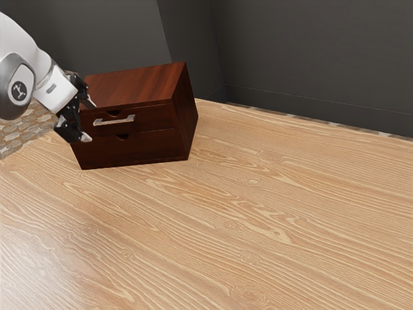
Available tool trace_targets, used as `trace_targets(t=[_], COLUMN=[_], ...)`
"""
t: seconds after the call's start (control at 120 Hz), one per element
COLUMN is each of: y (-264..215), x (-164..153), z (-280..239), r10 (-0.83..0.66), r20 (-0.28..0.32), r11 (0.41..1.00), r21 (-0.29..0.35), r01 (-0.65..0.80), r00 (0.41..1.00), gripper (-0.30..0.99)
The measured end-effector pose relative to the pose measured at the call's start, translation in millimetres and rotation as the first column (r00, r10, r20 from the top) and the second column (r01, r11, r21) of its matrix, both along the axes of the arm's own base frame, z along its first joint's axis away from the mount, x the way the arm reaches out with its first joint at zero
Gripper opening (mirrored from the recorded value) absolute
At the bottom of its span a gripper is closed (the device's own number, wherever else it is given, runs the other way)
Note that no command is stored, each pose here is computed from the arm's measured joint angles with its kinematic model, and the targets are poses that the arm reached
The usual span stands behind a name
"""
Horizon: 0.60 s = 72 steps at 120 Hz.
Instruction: Pull the drawer handle with one arm to open the drawer
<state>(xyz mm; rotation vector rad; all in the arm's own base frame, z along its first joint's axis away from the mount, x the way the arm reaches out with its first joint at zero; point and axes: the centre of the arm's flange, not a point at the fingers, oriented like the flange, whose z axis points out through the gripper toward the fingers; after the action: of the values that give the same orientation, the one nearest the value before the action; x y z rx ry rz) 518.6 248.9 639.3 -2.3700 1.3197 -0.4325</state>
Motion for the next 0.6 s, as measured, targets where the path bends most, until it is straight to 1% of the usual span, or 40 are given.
trace_targets(t=[0.117, 0.267, 0.392, 0.6], y=[-1, 5, 13, 18], x=[7, 16, 27, 38], z=[-9, -25, -43, -48], r10=[-0.035, -0.059, -0.066, -0.081], r20=[0.000, -0.014, -0.030, -0.020], r11=[0.999, 0.998, 0.997, 0.995], r21=[0.017, 0.027, 0.030, 0.053], r01=[0.035, 0.059, 0.067, 0.082], r00=[0.999, 0.998, 0.997, 0.997], gripper=[0.54, 0.46, 0.42, 0.39])
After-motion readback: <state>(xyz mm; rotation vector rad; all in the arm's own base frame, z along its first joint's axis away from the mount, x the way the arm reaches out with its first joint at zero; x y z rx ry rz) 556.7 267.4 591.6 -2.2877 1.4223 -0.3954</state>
